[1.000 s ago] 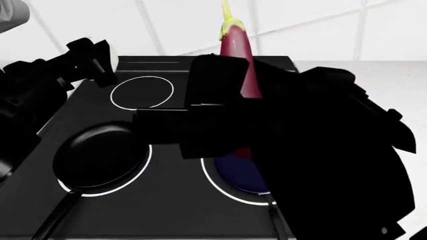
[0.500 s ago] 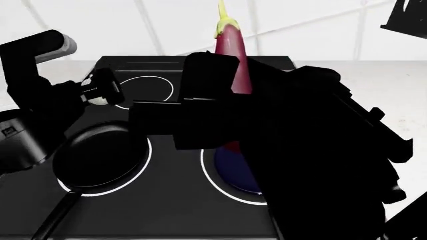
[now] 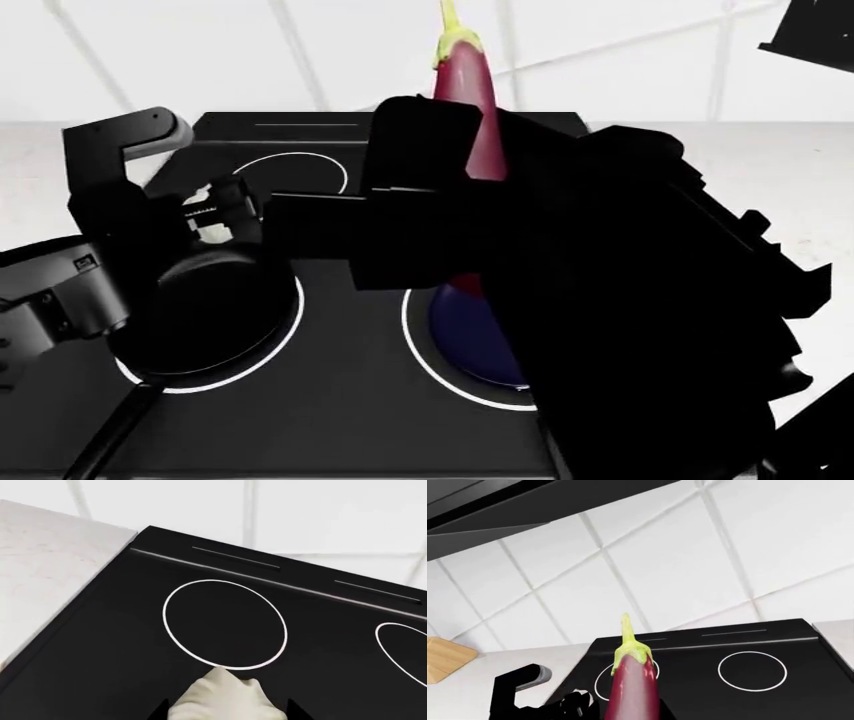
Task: Place both pans onto different burners. Then place the eggplant and the dumpling on different pans.
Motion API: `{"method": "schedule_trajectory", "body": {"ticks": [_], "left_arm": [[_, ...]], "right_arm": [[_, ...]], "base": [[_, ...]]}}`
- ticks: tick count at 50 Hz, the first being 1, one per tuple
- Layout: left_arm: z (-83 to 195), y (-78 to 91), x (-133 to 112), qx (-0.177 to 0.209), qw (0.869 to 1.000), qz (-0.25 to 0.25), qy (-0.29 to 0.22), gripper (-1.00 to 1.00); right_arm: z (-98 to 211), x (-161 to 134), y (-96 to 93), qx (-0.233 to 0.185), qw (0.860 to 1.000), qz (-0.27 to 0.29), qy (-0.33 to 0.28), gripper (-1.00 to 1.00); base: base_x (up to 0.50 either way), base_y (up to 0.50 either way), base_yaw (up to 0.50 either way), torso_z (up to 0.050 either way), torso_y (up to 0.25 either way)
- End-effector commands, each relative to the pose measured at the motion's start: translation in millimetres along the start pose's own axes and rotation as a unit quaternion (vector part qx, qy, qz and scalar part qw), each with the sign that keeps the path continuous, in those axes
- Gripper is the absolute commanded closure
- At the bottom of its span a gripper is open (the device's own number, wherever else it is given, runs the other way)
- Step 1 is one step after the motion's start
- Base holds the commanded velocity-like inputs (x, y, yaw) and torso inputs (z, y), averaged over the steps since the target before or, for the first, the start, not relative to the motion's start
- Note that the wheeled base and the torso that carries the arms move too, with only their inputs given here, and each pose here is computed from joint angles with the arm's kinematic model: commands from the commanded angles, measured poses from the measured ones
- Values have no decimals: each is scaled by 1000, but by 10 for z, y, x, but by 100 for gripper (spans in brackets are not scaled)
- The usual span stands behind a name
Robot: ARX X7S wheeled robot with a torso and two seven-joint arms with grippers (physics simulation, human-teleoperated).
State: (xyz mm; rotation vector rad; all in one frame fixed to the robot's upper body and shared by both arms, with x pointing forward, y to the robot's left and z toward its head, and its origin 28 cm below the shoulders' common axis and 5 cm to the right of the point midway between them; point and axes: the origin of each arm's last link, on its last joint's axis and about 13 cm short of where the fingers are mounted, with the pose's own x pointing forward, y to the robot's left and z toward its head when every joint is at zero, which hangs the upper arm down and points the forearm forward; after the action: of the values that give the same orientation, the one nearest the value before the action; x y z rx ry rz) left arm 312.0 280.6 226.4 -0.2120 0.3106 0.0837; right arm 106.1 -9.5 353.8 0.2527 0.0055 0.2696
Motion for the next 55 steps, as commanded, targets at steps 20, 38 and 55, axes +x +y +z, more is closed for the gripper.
{"method": "schedule_trajectory", "body": {"ticks": [20,38,55], "left_arm": [[-213,110,24,-10,998,30,55,100],[-315,142,33,-25,996,35,82,100],[-338,144,35,-27,995,36,87,100]], "right_arm": [[4,1,1,-4,1000,3,-7,100],[2,-1,3,-6,1000,5,-9,100],[3,0,2,-5,1000,5,-9,100]], "base": [[0,0,0,0,0],[0,0,0,1,1],[0,0,0,0,0]]}}
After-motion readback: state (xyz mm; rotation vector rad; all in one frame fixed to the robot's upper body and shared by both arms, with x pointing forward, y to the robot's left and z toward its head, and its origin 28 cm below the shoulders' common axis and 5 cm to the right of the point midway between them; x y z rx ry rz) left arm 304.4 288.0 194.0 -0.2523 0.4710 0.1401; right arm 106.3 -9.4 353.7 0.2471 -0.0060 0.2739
